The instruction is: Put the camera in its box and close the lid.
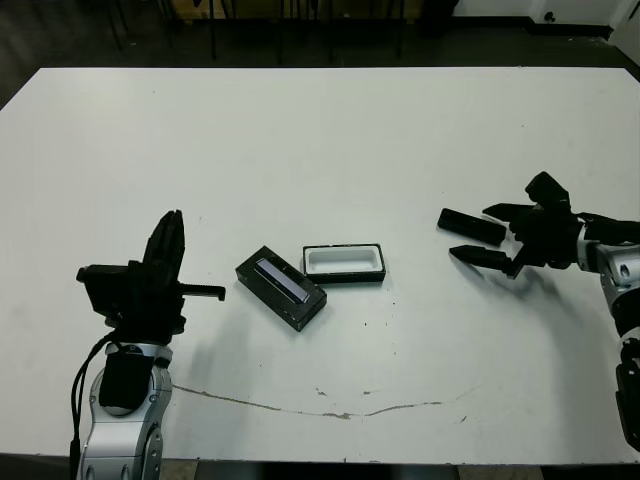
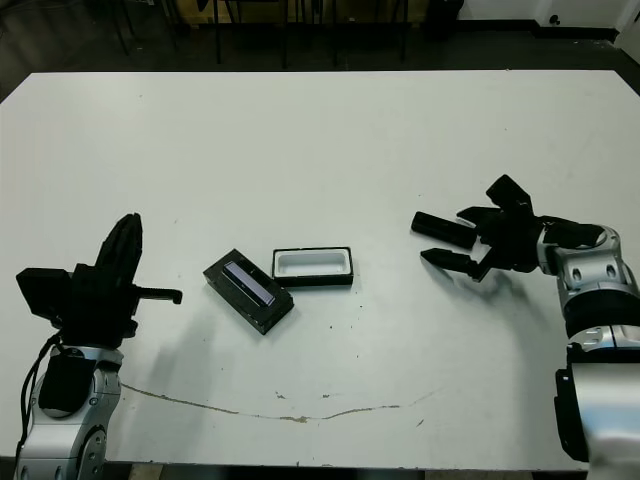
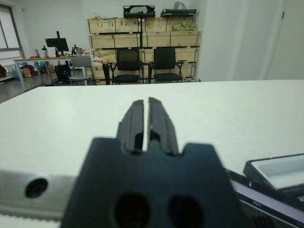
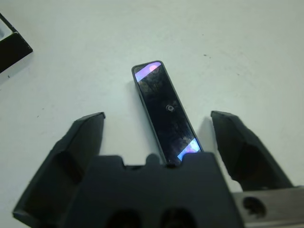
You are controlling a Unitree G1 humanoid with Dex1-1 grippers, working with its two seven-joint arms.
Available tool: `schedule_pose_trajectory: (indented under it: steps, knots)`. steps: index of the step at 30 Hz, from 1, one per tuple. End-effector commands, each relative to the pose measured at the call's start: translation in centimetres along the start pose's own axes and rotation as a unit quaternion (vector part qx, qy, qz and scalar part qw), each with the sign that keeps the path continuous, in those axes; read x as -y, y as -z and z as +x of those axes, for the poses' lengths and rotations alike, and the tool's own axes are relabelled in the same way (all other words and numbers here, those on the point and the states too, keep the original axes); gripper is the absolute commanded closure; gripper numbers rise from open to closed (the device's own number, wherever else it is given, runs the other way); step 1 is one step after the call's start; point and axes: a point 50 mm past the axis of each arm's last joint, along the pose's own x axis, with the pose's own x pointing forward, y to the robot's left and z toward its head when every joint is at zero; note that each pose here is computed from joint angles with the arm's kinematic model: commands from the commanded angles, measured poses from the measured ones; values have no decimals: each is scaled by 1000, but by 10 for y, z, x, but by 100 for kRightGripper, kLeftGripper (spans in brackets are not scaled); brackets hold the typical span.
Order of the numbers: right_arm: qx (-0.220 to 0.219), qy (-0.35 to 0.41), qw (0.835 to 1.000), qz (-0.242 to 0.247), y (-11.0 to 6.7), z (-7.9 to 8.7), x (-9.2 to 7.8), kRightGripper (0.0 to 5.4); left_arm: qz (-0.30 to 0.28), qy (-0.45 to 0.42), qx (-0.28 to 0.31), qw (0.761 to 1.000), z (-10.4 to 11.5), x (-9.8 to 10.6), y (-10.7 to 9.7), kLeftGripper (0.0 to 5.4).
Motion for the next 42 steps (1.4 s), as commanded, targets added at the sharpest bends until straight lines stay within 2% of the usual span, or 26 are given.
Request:
schedule_pose_trajectory:
  steps: [1,5,8,9,15,20,22,28,33,39,42]
  knots:
    - [-29,-4,999,26,24,7,-12,99,11,4,-19,1000,-5,-3,6,540]
    - [-18,-5,999,32,28,9,-15,170,15,2,-21,1000,-6,-3,6,540]
    - [-14,-3,1000,-1,29,10,-18,221,17,1,-22,1000,-6,-3,6,540]
    - [-15,-2,1000,-11,29,10,-18,236,17,1,-22,1000,-6,-3,5,540]
    - [-35,-19,999,7,28,11,-19,342,17,2,-21,1000,-6,-3,5,540]
    - [-50,-43,998,-19,24,8,-20,427,15,2,-18,1000,-5,-3,5,540]
    - [-49,-54,997,-15,23,7,-21,446,13,2,-18,1000,-4,-3,5,540]
    - [-42,-57,997,-12,15,5,-22,447,16,2,-15,1000,-4,-3,4,540]
    - [29,-51,998,10,-2,3,-20,447,14,2,-17,1000,-4,-2,4,540]
    - [153,-39,986,-46,-59,-7,-21,449,13,5,-16,1000,-3,-1,3,540]
    - [188,-48,979,-65,-83,-12,-24,449,12,8,-15,1000,-2,0,3,540]
